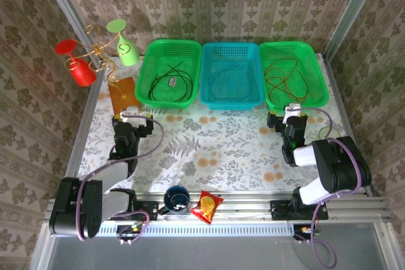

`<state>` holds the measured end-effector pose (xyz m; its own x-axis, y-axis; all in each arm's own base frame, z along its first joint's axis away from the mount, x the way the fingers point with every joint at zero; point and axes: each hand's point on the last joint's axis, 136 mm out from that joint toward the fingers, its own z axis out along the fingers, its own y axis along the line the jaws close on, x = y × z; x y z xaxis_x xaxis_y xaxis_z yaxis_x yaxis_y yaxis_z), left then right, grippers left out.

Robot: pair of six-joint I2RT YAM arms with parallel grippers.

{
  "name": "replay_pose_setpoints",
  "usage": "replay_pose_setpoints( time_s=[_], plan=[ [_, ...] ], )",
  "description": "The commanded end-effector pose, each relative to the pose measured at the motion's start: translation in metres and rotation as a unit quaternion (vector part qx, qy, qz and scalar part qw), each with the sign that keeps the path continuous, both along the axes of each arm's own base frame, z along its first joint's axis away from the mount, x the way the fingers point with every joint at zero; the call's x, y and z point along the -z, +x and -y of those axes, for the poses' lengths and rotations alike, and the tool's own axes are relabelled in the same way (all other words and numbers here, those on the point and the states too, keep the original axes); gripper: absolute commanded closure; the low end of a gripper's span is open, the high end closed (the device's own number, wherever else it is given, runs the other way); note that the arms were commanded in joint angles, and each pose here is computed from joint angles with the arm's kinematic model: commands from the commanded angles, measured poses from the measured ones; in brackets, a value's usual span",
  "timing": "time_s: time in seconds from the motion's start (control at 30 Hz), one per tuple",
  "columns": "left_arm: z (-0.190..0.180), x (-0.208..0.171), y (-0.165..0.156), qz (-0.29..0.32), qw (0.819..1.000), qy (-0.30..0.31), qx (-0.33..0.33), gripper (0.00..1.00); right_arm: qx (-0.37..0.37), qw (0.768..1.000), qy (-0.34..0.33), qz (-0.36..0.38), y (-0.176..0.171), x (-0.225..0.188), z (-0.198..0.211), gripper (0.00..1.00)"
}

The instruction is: Untangle the cables

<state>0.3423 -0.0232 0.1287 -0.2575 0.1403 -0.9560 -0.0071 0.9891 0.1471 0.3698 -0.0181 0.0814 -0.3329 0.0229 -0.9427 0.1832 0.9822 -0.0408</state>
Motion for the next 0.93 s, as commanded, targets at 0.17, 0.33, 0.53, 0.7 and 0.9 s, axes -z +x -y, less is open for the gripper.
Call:
replay_pose_setpoints(
  time_s=[0.17,0.33,0.53,0.7,0.9],
  plan=[
    [-0.022,-0.001,0.024,0.053,0.997,0.022,-0.044,0.0,-0.032,0.999,0.009,-0.002,0.028,-0.017,-0.009,0.0],
    [-0.022,0.02,0.035,0.04,0.998,0.031,-0.043,0.0,-0.034,0.999,0.011,-0.002,0.028,-0.017,-0.009,0.0],
    [-0.013,0.023,0.043,0.018,0.999,0.034,-0.015,0.0,-0.036,0.999,0.013,-0.002,0.029,-0.017,-0.008,0.0],
    [-0.023,0.027,0.049,-0.004,0.999,0.027,-0.043,0.0,-0.039,0.999,0.019,-0.007,0.03,-0.015,-0.008,0.0],
    [-0.028,0.026,0.05,-0.005,0.998,0.025,-0.057,0.0,-0.042,0.999,0.021,-0.002,0.029,-0.017,-0.008,0.0]
  ],
)
